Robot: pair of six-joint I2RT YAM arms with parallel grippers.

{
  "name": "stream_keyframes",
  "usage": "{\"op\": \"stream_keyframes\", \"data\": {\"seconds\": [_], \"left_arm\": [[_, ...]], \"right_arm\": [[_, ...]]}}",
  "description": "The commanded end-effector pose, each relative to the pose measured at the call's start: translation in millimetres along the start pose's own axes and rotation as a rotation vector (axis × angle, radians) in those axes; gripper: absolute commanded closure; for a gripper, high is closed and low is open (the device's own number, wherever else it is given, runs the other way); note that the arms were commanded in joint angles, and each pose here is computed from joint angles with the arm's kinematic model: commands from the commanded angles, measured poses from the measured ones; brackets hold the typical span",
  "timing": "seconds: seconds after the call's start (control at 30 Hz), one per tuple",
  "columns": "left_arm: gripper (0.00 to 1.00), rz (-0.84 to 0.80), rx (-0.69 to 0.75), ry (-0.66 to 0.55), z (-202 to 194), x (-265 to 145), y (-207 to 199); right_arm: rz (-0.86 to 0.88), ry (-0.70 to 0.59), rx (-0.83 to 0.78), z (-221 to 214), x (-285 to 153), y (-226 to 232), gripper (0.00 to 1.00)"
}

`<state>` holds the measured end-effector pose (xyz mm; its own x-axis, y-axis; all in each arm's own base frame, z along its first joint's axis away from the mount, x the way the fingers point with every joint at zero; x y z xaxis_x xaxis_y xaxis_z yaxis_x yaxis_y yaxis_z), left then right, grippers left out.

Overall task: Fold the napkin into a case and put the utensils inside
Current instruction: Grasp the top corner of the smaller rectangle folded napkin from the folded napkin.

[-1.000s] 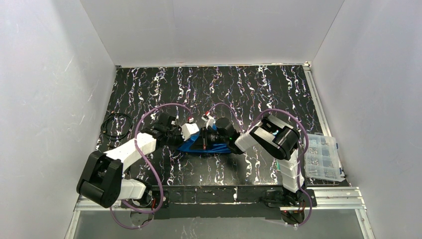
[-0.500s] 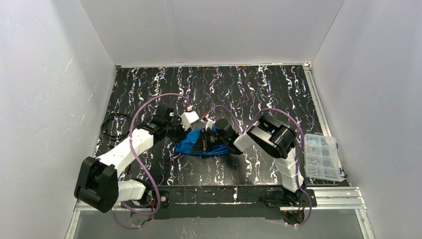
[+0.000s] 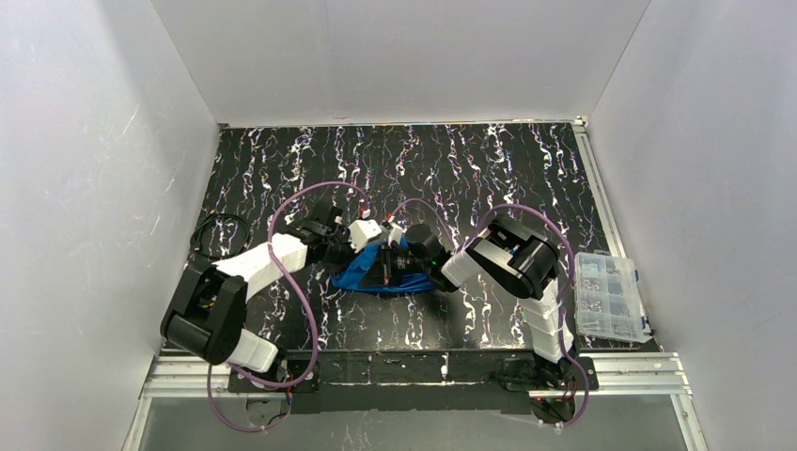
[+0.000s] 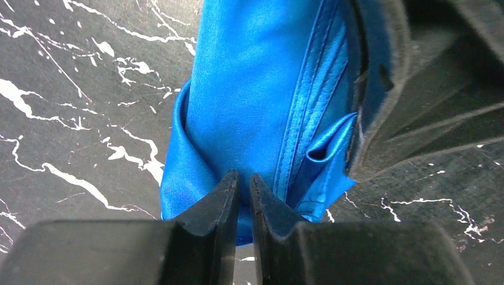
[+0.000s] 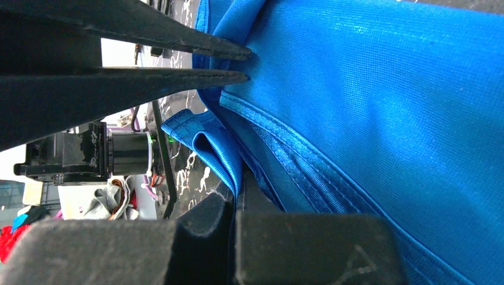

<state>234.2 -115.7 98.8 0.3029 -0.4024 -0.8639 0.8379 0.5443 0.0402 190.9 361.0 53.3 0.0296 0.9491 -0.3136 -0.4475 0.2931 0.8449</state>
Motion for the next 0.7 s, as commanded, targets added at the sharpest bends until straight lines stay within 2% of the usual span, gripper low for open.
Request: {"op": "stream_keyframes", "data": {"seconds": [0.0,0.23,0.67], "left_arm": [[0.89,0.057,-0.012,0.009,4.7,-0.7,6.7],[1.0,0.002,-0.007,0.02,0.0,5.9,-1.9],[1.0,0.042,0.007,0.035,-1.1,1.0,-0.6]], "right_arm": [[0.026,-0.012,-0.015,7.0,2.3,2.1,0.99],[0.033,-0.011,-0.013,7.1,3.1,2.7,0.99],[0.011,-0.001,0.035,10.7,2.8,5.5,0.99]]}}
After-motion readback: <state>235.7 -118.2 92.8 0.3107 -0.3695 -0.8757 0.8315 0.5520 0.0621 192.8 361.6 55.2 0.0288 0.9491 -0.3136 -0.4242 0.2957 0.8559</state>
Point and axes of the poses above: each gripper's point midway between its finger pads, its own x axis out along the fingers, its own y axis along the line the jaws close on, z = x × y, the point moved 8 cm from there along -x, back along the fingers, and after that the axes turned 2 degrees about -x, right-handed, at the moved point
